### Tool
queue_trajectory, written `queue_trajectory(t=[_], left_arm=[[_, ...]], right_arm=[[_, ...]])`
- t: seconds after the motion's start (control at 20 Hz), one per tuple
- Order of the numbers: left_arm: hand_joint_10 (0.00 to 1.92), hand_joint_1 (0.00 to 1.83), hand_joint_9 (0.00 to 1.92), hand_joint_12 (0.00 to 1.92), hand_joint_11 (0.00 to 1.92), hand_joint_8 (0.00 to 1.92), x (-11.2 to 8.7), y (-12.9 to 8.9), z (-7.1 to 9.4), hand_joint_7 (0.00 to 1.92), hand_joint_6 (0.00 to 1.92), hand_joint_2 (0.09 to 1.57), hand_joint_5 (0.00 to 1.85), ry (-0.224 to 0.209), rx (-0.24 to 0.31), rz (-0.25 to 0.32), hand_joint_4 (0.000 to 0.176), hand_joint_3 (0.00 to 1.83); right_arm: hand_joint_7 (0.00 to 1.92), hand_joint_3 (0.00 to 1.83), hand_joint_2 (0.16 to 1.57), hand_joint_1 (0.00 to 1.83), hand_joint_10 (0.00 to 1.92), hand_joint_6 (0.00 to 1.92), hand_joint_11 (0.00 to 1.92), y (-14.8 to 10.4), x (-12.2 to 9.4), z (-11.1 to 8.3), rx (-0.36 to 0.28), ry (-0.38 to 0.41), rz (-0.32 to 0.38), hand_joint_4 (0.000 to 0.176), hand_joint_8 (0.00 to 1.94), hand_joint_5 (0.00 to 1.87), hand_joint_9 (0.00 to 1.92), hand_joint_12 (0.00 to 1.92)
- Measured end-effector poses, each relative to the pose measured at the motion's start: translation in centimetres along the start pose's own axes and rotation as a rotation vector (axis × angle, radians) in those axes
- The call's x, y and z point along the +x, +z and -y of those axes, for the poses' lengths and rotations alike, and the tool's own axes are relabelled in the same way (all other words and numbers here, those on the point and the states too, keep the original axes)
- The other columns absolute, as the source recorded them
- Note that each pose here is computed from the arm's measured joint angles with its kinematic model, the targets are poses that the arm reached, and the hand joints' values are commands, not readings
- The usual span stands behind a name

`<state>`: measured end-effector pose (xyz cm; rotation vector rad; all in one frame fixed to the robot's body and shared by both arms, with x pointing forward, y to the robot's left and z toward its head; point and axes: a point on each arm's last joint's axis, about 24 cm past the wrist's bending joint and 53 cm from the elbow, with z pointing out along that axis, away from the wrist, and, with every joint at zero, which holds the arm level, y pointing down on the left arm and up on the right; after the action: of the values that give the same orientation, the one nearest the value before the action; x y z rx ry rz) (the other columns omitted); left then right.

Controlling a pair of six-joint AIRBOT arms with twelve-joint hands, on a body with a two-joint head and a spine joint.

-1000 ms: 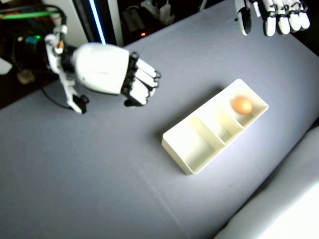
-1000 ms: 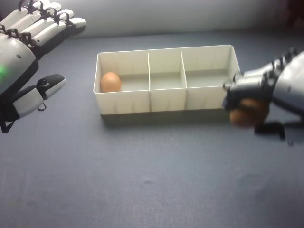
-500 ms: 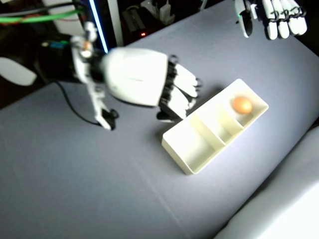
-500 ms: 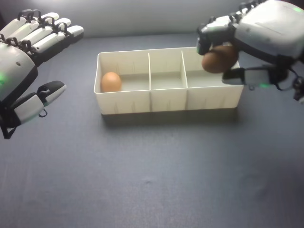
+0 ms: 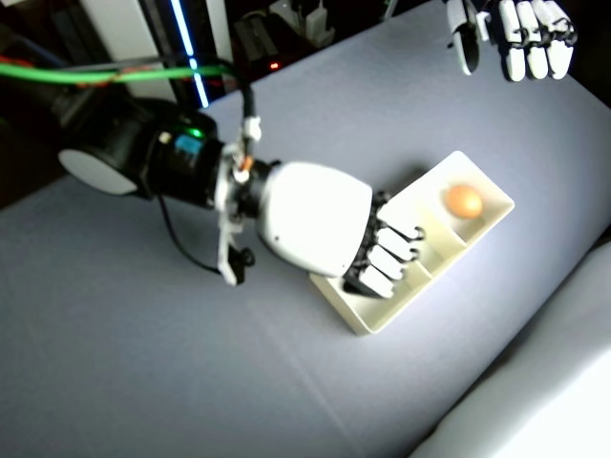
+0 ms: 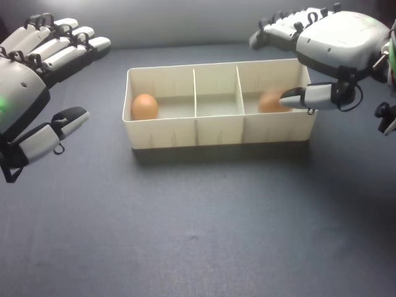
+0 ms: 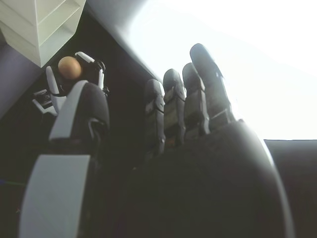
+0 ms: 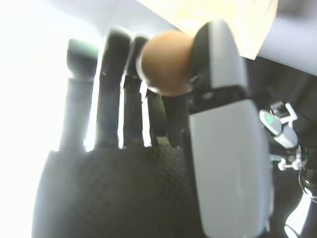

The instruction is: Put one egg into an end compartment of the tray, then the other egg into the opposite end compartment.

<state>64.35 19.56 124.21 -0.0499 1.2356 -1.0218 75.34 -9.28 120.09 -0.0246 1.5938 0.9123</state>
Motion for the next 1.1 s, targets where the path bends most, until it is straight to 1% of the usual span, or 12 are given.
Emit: queue_trajectory(t=[0.2,0.3,0.35,0.4,0.55,0.6,0.65,0.7,0.8,0.9,1.05,1.1], left_arm=[[0.2,0.81,0.05,0.57,0.0,0.0,0.2,-0.2,-0.1,0.22,0.01,1.38,0.28,0.001,-0.001,-0.006,0.026,0.0],[0.14,0.78,0.01,0.17,0.0,0.01,0.1,-0.3,0.0,0.16,0.0,1.38,0.26,0.0,0.001,-0.001,0.039,0.0],[0.13,0.79,0.02,0.17,0.0,0.0,0.2,-0.4,-0.2,0.15,0.0,1.39,0.25,-0.002,-0.006,-0.004,0.031,0.0],[0.12,0.75,0.01,0.16,0.0,0.0,0.4,-0.6,-0.3,0.13,0.0,1.39,0.23,-0.008,-0.015,-0.006,0.06,0.0],[0.12,0.71,0.04,0.62,0.0,0.0,0.4,-1.3,-0.4,0.09,0.01,1.38,0.1,-0.01,-0.021,-0.007,0.051,0.0],[0.13,0.69,0.04,0.75,0.0,0.0,0.2,-1.6,-0.5,0.09,0.0,1.38,0.08,-0.013,-0.024,0.005,0.057,0.0],[0.07,0.65,0.01,0.7,0.0,0.0,0.1,-1.8,-0.5,0.04,0.0,1.37,0.04,-0.016,-0.029,0.008,0.06,0.0],[0.01,0.66,0.0,0.6,0.0,0.0,0.0,-2.1,-0.5,0.01,0.0,1.37,0.01,-0.014,-0.031,0.008,0.065,0.0],[0.0,0.62,0.0,0.49,0.0,0.0,-0.4,-2.7,-0.3,0.0,0.0,1.3,0.0,-0.016,-0.028,0.024,0.104,0.0],[0.0,0.6,0.0,0.27,0.0,0.0,-0.6,-3.2,-0.1,0.0,0.0,1.29,0.0,-0.02,-0.024,0.037,0.131,0.0],[0.0,0.4,0.0,0.0,0.0,0.0,-1.3,-3.9,0.3,0.0,0.0,1.26,0.0,-0.014,-0.012,0.058,0.122,0.0],[0.0,0.36,0.0,0.0,0.0,0.0,-1.4,-4.1,0.5,0.0,0.0,1.25,0.0,-0.013,-0.006,0.062,0.117,0.0]], right_arm=[[0.0,0.02,1.28,0.22,0.31,0.0,0.0,-0.1,0.5,-0.6,-0.009,0.007,-0.01,0.002,0.0,0.0,0.0,1.73],[0.02,0.03,1.33,0.14,0.47,0.0,0.0,-0.5,0.6,-1.3,-0.022,0.02,-0.013,0.006,0.01,0.0,0.0,1.91],[0.0,0.03,1.34,0.14,0.18,0.0,0.0,-1.1,0.2,-2.1,-0.042,0.018,-0.004,0.0,0.0,0.0,0.0,1.92],[0.0,0.02,1.34,0.11,0.04,0.0,0.0,-1.8,-0.5,-2.7,-0.061,0.015,0.016,0.02,0.0,0.0,0.0,1.92],[0.0,0.03,1.37,0.11,0.0,0.0,0.0,-4.8,-4.1,-4.2,-0.125,0.004,0.125,0.004,0.0,0.0,0.0,1.92],[0.0,0.02,1.36,0.15,0.0,0.0,0.0,-6.3,-4.6,-4.7,-0.146,-0.003,0.15,0.015,0.0,0.0,0.0,1.92],[0.0,0.01,1.33,0.14,0.0,0.0,0.0,-7.1,-4.6,-4.9,-0.156,-0.007,0.155,0.062,0.0,0.0,0.0,1.92],[0.0,0.0,1.31,0.13,0.0,0.0,0.0,-8.1,-4.1,-5.2,-0.171,-0.018,0.151,0.087,0.0,0.0,0.0,1.86],[0.0,0.0,1.27,0.18,0.0,0.0,0.0,-10.3,-3.0,-6.1,-0.204,-0.017,0.153,0.074,0.0,0.0,0.0,1.43],[0.0,0.0,1.27,0.19,0.0,0.0,0.0,-12.0,-2.8,-6.6,-0.22,-0.023,0.168,0.077,0.0,0.0,0.0,1.51],[0.0,0.0,1.27,0.15,0.0,0.0,0.0,-14.8,-3.7,-6.0,-0.207,-0.03,0.226,0.077,0.0,0.0,0.0,1.13],[0.0,0.0,1.26,0.14,0.0,0.0,0.0,-15.6,-4.0,-5.6,-0.198,-0.029,0.242,0.099,0.0,0.0,0.0,1.06]])
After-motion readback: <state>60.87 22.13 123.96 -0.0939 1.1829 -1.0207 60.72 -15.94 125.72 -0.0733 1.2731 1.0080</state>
